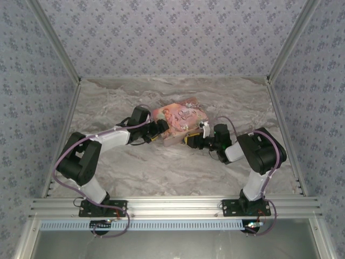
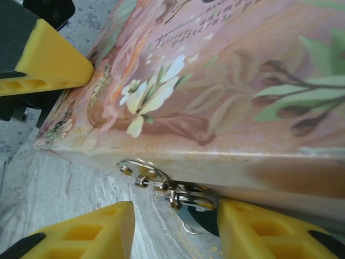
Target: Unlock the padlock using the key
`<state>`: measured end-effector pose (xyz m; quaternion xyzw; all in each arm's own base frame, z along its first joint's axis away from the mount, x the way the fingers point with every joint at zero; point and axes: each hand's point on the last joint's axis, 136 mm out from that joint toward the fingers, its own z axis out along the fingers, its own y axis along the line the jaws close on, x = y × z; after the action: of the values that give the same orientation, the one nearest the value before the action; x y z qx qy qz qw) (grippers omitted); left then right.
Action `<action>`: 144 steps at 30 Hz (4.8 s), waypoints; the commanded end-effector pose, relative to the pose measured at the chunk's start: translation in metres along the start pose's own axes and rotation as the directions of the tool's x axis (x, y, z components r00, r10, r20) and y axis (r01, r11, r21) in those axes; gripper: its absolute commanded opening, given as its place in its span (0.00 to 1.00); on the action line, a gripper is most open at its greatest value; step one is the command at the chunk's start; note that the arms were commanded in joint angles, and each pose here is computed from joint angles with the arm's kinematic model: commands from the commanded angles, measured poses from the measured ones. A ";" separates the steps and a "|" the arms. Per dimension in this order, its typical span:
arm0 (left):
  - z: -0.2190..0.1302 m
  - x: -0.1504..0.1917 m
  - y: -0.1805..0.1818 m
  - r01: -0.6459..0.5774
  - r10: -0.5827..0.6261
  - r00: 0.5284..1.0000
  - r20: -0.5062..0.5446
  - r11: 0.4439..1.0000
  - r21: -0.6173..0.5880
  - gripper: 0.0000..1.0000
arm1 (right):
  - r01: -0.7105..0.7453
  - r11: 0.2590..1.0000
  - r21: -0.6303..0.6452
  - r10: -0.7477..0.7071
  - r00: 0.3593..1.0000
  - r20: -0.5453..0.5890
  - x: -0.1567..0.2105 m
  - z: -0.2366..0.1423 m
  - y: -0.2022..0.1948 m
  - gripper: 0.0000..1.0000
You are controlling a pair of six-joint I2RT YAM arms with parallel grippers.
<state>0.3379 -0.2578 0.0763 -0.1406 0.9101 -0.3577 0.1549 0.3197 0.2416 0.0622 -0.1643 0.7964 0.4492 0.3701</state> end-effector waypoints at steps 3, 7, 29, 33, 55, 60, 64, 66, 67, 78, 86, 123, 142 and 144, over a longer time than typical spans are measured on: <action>0.007 0.021 0.043 0.038 -0.046 0.998 -0.050 0.988 -0.152 0.79 | 0.046 0.996 -0.077 -0.044 0.998 0.033 -0.014 0.005 0.016 0.36; 0.007 0.021 0.044 0.039 -0.047 0.998 -0.050 0.987 -0.154 0.79 | 0.042 0.997 -0.072 -0.040 0.999 0.028 -0.012 0.003 0.015 0.29; 0.004 0.019 0.047 0.037 -0.044 0.998 -0.033 0.984 -0.172 0.79 | -0.003 1.000 0.016 0.002 0.997 0.072 -0.013 -0.012 -0.002 0.00; 0.004 0.020 0.050 0.039 -0.046 0.998 -0.033 0.982 -0.182 0.79 | -0.033 0.998 0.062 0.026 0.993 0.114 -0.020 -0.024 -0.011 0.00; 0.004 0.019 0.048 0.042 -0.047 0.999 -0.026 0.985 -0.165 0.82 | -0.081 0.993 0.084 0.072 0.992 0.102 -0.023 -0.041 -0.015 0.11; 0.005 0.019 0.048 0.040 -0.045 0.999 -0.028 0.985 -0.168 0.82 | -0.056 0.998 0.003 0.056 0.997 0.045 -0.014 -0.034 -0.009 0.43; 0.005 0.018 0.047 0.042 -0.047 0.999 -0.027 0.986 -0.164 0.83 | -0.064 0.997 -0.047 0.065 0.998 0.021 -0.011 -0.023 -0.010 0.49; 0.004 0.018 0.047 0.042 -0.047 0.999 -0.026 0.985 -0.165 0.82 | -0.065 0.996 -0.055 0.066 0.998 0.025 -0.012 -0.020 -0.012 0.51; 0.004 0.018 0.047 0.041 -0.045 0.999 -0.026 0.986 -0.164 0.82 | -0.063 0.996 -0.064 0.064 0.998 0.025 -0.012 -0.018 -0.011 0.52; 0.005 0.017 0.046 0.043 -0.048 0.998 -0.027 0.985 -0.166 0.82 | -0.063 0.992 -0.111 0.064 0.998 0.002 -0.009 -0.006 -0.006 0.52; 0.005 0.018 0.047 0.042 -0.047 0.998 -0.029 0.985 -0.168 0.82 | -0.067 0.990 -0.123 0.068 0.998 -0.001 -0.010 -0.008 -0.005 0.36; 0.003 0.022 0.053 0.048 -0.054 0.998 -0.029 0.982 -0.183 0.82 | -0.223 0.975 0.017 0.218 0.965 0.148 -0.029 -0.027 -0.027 0.00; 0.012 0.029 0.063 0.066 -0.074 0.996 -0.040 0.980 -0.186 0.82 | -0.516 0.855 -0.047 0.490 0.777 0.394 -0.077 -0.022 -0.029 0.00; 0.013 0.030 0.063 0.065 -0.074 0.996 -0.041 0.980 -0.187 0.83 | -0.532 0.845 -0.043 0.502 0.763 0.407 -0.080 -0.021 -0.033 0.00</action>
<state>0.3398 -0.2597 0.0735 -0.1490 0.9027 -0.3657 0.1705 0.3558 0.2079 0.0742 0.1416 0.7778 0.5114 0.3368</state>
